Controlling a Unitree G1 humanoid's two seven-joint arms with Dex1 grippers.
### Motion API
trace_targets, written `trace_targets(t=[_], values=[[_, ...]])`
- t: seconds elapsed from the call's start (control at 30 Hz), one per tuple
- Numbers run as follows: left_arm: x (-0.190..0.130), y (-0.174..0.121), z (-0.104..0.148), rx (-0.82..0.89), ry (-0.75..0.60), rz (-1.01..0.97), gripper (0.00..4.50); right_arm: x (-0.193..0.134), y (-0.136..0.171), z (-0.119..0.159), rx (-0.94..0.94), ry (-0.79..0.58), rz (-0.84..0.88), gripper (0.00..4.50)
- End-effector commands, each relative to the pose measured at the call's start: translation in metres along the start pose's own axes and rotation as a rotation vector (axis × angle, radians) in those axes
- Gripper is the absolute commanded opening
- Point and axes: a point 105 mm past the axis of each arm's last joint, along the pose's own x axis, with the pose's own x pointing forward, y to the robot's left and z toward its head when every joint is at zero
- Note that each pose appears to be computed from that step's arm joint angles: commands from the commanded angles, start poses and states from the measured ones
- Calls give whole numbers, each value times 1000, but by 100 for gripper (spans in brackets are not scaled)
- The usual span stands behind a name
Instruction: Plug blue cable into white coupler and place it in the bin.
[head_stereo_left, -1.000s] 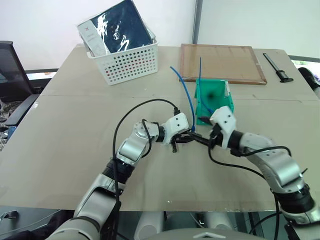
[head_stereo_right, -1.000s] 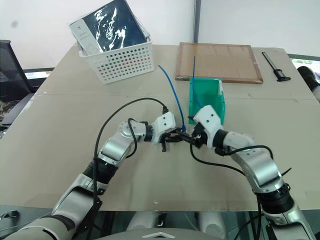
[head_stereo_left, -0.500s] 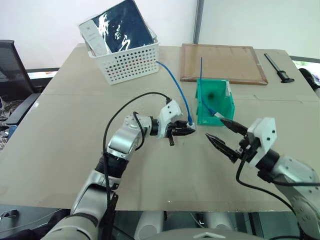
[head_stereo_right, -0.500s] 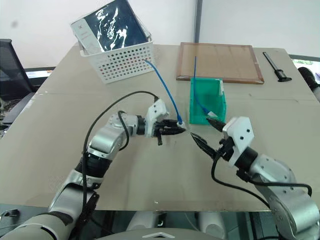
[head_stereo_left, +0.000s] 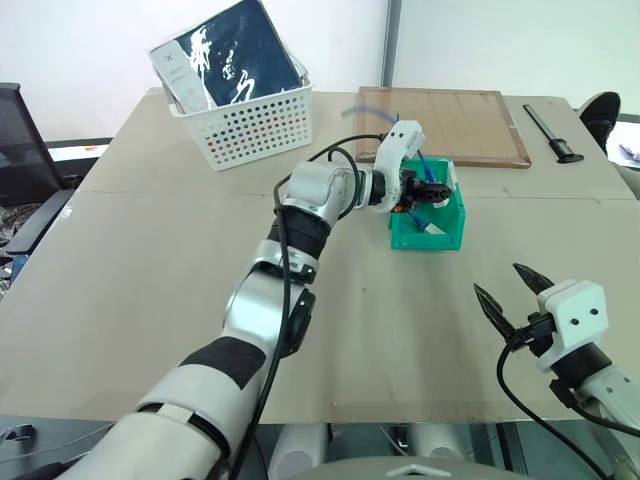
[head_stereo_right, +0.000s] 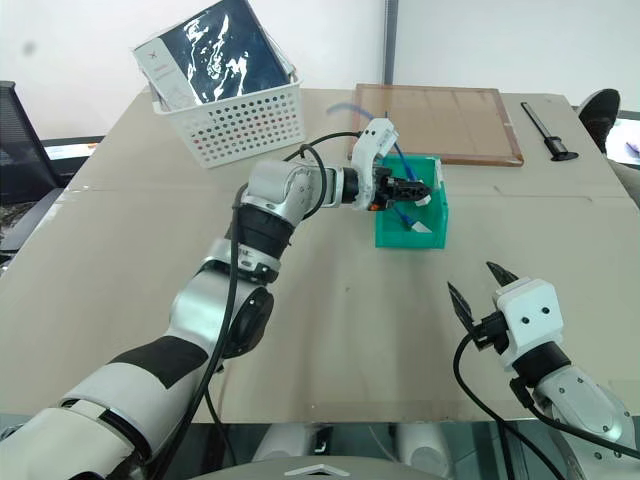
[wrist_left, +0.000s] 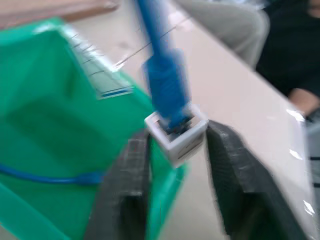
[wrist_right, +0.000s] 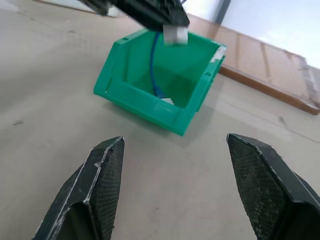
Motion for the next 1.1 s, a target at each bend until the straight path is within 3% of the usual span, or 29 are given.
trace_targets(t=[0.03, 0.1, 0.13, 0.27, 0.4, 0.53, 0.67, 0.77, 0.93, 1.1], values=[[-4, -6, 24, 12, -54, -16, 366, -2, -3, 13, -34, -54, -28, 318], [-11, -10, 27, -10, -40, -55, 433, -1, -2, 15, -32, -59, -29, 318], [-19, -12, 28, -17, -31, -81, 443, 0, -1, 15, -32, -61, -25, 318], [-57, -20, 35, -8, -88, -163, 443, 2, -2, 16, -33, -66, -11, 318], [-100, -13, 23, 190, -253, -87, 443, 5, -10, 13, -37, -61, 7, 318], [-129, 1, -13, 346, -331, 34, 443, 12, -19, 10, -57, -60, 58, 318], [-156, 5, -59, 307, -358, 40, 443, 19, -31, 6, -59, -48, 120, 318], [-178, 15, -98, 381, -296, 169, 443, 17, -46, -4, -89, -1, 170, 318], [-213, 12, -142, 402, -223, 243, 443, 6, -67, -17, -122, 62, 218, 318], [-242, 11, -170, 335, -193, 330, 443, -16, -87, -34, -156, 173, 251, 318]])
